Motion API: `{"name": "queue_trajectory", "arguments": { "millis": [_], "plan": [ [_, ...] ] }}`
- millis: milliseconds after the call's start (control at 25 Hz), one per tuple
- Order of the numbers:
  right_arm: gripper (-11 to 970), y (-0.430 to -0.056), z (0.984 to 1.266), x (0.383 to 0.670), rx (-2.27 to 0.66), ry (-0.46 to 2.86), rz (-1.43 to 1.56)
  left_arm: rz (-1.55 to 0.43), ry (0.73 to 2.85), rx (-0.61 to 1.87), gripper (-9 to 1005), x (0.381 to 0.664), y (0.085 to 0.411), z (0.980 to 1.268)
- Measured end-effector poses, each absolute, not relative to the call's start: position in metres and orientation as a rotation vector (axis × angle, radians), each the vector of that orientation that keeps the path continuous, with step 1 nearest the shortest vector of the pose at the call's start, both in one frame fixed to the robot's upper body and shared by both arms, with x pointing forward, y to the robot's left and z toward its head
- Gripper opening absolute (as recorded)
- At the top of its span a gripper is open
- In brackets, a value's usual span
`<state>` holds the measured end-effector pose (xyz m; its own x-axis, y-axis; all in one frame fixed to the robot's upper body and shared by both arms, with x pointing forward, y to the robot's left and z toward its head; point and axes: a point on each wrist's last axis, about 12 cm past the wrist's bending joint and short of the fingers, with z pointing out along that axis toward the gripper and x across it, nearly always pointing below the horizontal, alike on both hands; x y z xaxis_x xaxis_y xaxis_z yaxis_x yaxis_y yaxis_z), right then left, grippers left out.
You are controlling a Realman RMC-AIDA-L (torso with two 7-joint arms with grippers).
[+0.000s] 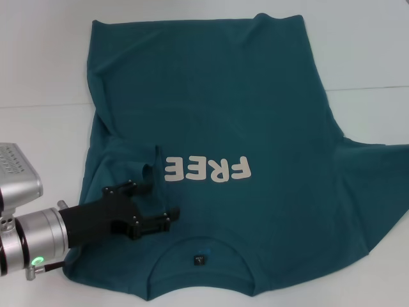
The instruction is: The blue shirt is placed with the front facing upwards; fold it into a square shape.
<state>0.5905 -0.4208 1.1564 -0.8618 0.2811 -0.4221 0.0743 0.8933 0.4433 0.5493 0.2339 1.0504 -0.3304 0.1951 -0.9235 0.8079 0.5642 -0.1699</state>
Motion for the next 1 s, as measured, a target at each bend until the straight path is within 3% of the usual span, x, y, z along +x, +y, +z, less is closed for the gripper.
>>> {"name": "queue_trajectory", "arguments": {
  "millis": [480, 1000],
  "plan": [
    [21, -0.377, 1.182, 0.621, 0.060, 2.612, 0.587, -0.795, 1.828, 0.825, 876, 0.551, 0.233, 1.052],
    [21, -0.277, 1.205, 0.661, -0.322, 2.691, 0.445, -0.797, 1.824, 0.828, 876, 0.551, 0.231, 1.052]
  ]
}}
